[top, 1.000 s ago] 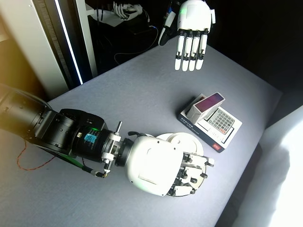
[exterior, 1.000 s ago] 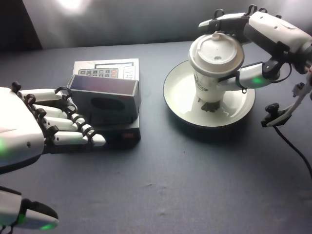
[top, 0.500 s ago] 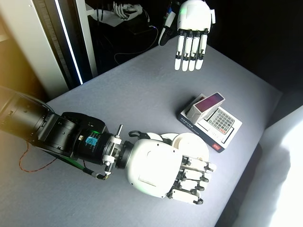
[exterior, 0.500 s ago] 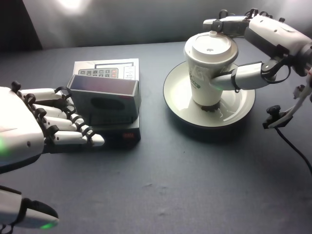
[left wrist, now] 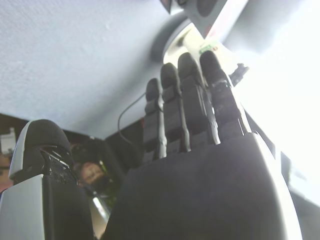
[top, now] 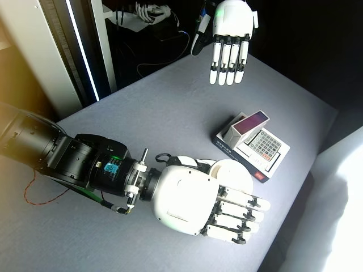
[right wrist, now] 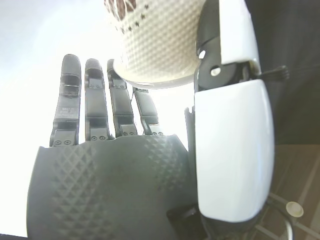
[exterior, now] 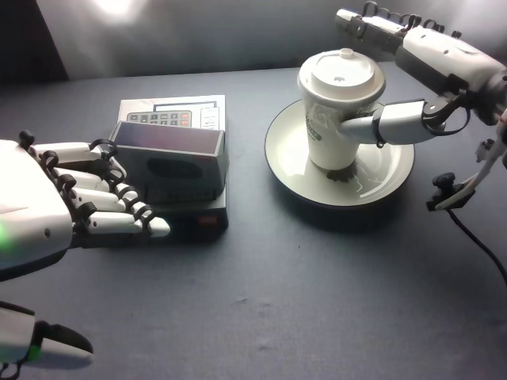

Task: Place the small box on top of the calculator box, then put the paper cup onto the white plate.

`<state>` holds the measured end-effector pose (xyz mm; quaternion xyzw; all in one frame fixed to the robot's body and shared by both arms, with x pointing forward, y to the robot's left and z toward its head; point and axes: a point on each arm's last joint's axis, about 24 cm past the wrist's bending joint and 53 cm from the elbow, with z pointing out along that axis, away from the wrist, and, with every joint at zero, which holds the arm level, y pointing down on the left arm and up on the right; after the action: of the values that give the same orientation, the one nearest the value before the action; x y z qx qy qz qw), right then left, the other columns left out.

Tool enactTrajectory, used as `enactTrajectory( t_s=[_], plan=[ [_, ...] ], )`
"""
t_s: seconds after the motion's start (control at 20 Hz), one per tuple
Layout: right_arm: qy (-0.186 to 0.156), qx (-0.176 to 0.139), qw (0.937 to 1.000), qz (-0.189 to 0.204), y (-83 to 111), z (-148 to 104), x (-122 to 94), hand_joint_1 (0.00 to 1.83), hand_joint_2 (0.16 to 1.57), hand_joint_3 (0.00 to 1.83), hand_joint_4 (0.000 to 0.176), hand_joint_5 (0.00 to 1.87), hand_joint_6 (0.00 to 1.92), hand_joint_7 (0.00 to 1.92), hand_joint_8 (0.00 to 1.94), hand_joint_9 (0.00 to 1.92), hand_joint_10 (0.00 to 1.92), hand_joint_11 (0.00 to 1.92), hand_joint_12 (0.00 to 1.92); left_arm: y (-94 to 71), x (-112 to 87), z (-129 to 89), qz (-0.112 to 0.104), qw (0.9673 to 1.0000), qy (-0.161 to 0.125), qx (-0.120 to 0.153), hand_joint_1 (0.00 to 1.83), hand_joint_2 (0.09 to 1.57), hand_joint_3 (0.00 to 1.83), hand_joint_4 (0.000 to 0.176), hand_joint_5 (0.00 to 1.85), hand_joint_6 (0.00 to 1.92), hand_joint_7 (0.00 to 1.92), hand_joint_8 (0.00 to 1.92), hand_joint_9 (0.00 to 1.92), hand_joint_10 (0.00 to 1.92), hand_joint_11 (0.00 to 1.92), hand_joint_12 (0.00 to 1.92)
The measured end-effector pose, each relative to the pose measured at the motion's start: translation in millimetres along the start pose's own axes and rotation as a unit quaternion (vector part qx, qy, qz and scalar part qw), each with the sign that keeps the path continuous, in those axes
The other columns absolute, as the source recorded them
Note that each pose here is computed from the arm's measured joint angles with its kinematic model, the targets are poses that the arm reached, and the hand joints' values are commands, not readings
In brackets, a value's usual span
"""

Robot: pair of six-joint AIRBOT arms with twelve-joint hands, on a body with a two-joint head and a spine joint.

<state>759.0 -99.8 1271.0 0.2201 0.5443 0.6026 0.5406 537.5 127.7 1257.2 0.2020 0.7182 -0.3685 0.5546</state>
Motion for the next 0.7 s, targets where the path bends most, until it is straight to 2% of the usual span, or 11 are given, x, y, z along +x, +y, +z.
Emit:
enactTrajectory(
  t_s=[0.15, 0.25, 0.35, 0.5, 0.55, 0.7],
  plan=[
    [0.011, 0.014, 0.9998, 0.01, -5.8, -0.8, 5.7, 0.9, 0.94, 0.0, 0.0, 0.05, 0.0, 0.1, 0.0, 0.09, 0.0, 0.0, 0.33, -0.9, 0.0, 0.2, 0.0, 1.0, 0.0, 0.001, 0.38, 1.07, 0.0, 0.0, 0.3, 0.0, 0.38, 0.01, 0.34, 0.0, 0.0, 0.62],
    [0.023, 0.02, 0.9995, 0.01, -5.6, -5.4, 10.5, 0.93, 0.92, 0.0, 0.0, 0.03, 0.0, 0.07, 0.0, 0.06, 0.0, 0.0, 0.24, -1.4, -1.9, 0.3, 0.0, 1.0, -0.003, 0.001, 0.36, 1.07, 0.0, 0.0, 0.29, 0.0, 0.36, 0.0, 0.34, 0.0, 0.0, 0.59],
    [0.033, 0.019, 0.9992, 0.007, -1.5, -10.1, 14.9, 0.89, 0.91, 0.0, 0.0, 0.0, 0.0, 0.01, 0.0, 0.01, 0.0, 0.0, 0.14, -1.2, -2.0, 0.3, 0.0, 1.0, -0.003, 0.001, 0.38, 1.06, 0.0, 0.0, 0.32, 0.01, 0.38, 0.0, 0.36, 0.0, 0.0, 0.66],
    [0.046, 0.03, 0.9985, 0.004, -3.0, -16.1, 18.4, 0.89, 0.86, 0.0, 0.0, 0.0, 0.0, 0.0, 0.0, 0.0, 0.0, 0.0, 0.08, -2.1, -1.4, 0.9, 0.0, 1.0, -0.002, 0.002, 0.37, 1.07, 0.0, 0.0, 0.3, 0.0, 0.37, 0.0, 0.34, 0.0, 0.0, 0.64],
    [0.049, 0.032, 0.9983, 0.0, -3.6, -17.5, 17.3, 0.86, 0.85, 0.0, 0.0, 0.0, 0.0, 0.0, 0.0, 0.0, 0.0, 0.0, 0.01, -1.9, -1.3, 0.9, 0.0, 1.0, -0.002, 0.002, 0.35, 1.07, 0.0, 0.0, 0.3, 0.0, 0.37, 0.01, 0.35, 0.01, 0.0, 0.64],
    [0.055, 0.031, 0.9978, -0.02, 0.8, -25.4, 9.6, 0.84, 0.81, 0.0, 0.0, 0.0, 0.0, 0.0, 0.0, 0.0, 0.0, 0.0, 0.0, -2.4, -3.6, 0.9, -0.001, 1.0, -0.006, 0.003, 0.34, 1.07, 0.0, 0.0, 0.31, 0.0, 0.37, 0.01, 0.34, 0.0, 0.0, 0.62]
  ],
)
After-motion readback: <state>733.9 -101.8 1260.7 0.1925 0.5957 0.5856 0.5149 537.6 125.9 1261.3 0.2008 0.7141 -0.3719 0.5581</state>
